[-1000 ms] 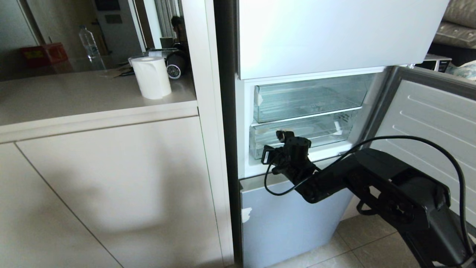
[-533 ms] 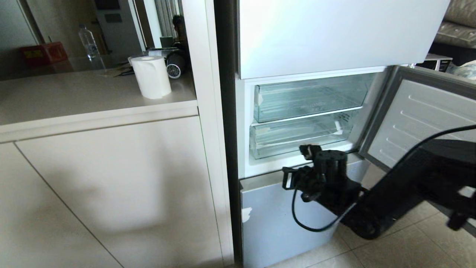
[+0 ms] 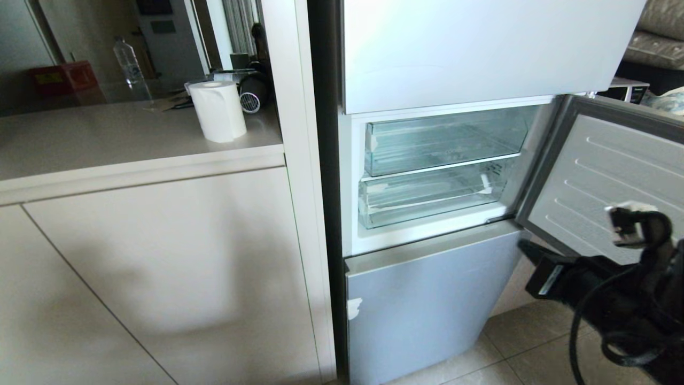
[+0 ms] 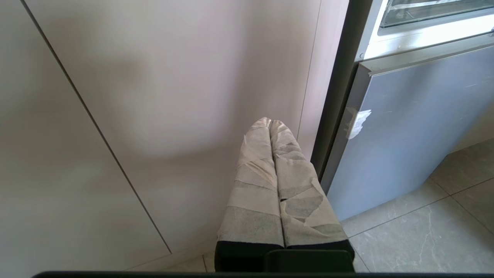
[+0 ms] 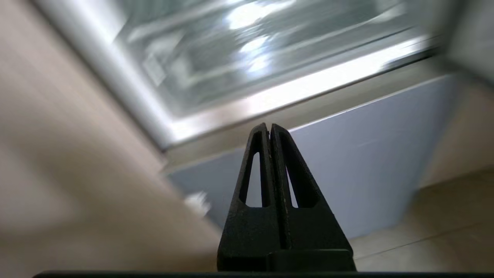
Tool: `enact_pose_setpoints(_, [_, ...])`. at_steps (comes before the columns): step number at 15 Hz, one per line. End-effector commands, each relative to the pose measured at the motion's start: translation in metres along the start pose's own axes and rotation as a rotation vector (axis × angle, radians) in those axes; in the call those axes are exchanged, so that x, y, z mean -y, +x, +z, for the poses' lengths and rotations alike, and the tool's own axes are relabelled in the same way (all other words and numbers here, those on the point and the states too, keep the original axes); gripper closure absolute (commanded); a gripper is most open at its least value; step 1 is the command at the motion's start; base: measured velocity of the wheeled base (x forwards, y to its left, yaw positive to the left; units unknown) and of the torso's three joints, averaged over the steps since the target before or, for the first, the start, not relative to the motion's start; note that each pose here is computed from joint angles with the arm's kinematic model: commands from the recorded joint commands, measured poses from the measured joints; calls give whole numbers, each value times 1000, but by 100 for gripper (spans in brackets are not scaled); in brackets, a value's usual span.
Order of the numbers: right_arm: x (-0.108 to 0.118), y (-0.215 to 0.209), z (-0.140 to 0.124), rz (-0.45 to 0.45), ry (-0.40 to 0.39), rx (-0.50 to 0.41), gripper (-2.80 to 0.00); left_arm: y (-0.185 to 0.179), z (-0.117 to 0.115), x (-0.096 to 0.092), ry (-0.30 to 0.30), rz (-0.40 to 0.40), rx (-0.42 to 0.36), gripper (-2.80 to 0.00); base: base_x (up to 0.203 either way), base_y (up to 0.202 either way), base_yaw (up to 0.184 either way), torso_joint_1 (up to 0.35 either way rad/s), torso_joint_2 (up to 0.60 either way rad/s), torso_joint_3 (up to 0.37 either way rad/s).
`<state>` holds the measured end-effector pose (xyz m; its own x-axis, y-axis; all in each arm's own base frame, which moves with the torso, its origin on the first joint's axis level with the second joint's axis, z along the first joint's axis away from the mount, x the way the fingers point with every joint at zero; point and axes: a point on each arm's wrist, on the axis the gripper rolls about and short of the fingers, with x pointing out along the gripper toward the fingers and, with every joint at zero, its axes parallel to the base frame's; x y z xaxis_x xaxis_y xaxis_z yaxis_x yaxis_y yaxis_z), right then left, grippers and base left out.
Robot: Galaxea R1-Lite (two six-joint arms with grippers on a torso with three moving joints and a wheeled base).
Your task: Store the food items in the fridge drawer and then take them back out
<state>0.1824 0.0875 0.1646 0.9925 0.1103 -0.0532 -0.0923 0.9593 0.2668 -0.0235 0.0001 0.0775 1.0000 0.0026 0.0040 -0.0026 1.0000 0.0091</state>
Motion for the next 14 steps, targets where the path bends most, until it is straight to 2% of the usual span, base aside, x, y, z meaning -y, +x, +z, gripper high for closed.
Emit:
enact_pose_setpoints(1, [14,-43,32,-66,69,191,0,0,0,0,0,1,1,0,0,0,0,0,0,0])
enact_pose_setpoints(3, [31,-71,48,-140,75,283,0,0,0,0,0,1,1,0,0,0,0,0,0,0])
enact_pose_setpoints(6, [49,-106,59,-242,76,358,0,0,0,0,0,1,1,0,0,0,0,0,0,0])
enact_pose_setpoints(11, [95,-119,97,-599,136,589,0,0,0,0,0,1,1,0,0,0,0,0,0,0])
enact_pose_setpoints(14, [135,-136,123,-775,168,684,0,0,0,0,0,1,1,0,0,0,0,0,0,0])
